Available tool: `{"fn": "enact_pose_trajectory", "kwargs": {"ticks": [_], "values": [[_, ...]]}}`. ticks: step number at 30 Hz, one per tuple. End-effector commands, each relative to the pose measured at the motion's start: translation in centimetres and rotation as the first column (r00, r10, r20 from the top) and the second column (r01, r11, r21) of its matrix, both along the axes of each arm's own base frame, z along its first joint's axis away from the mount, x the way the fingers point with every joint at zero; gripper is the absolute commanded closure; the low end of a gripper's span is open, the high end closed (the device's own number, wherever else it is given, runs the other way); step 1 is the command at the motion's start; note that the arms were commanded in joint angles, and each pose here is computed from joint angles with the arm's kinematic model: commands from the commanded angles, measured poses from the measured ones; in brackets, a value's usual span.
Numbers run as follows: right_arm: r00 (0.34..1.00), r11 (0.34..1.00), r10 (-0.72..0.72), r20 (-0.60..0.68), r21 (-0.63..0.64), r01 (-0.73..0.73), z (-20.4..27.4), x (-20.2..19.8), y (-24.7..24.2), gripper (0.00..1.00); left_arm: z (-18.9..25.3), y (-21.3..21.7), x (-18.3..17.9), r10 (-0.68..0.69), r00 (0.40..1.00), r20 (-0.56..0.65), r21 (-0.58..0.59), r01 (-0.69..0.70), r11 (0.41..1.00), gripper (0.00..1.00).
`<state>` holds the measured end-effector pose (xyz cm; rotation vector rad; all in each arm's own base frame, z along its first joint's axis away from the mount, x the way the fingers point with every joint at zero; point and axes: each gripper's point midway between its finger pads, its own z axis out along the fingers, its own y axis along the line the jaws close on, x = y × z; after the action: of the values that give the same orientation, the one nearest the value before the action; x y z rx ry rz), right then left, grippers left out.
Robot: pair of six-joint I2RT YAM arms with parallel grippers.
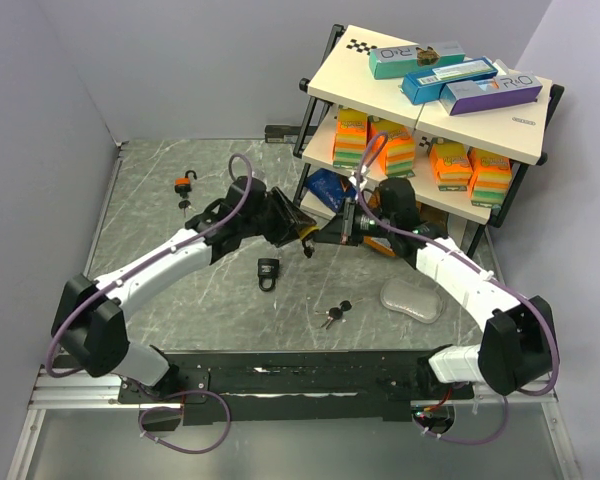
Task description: Unlock with the key
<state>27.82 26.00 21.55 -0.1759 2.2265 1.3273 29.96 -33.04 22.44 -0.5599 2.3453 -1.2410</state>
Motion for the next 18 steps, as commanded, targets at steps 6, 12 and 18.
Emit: {"fn": "enact_pose_trajectory", "kwargs": {"ticks": [6, 12, 18], "values": [[0.984, 0.974, -0.123, 0.129, 0.206, 0.094, 8.2, 3.6, -0.8, 1.00, 11.5, -3.3, -4.9, -0.213, 0.914, 0.345, -0.241, 0.306, 0.921, 0.99], [0.986, 0.962, -0.127, 0.112, 0.254, 0.096, 9.3, 3.6, -0.8, 1.00, 12.6, -3.3, -5.6, -0.231, 0.883, 0.408, -0.238, 0.347, 0.907, 0.99], [0.987, 0.955, -0.139, 0.081, 0.273, 0.113, 8.8, 3.7, -1.1, 1.00, 13.9, -3.3, -6.4, -0.237, 0.850, 0.471, -0.250, 0.386, 0.888, 0.99]]}}
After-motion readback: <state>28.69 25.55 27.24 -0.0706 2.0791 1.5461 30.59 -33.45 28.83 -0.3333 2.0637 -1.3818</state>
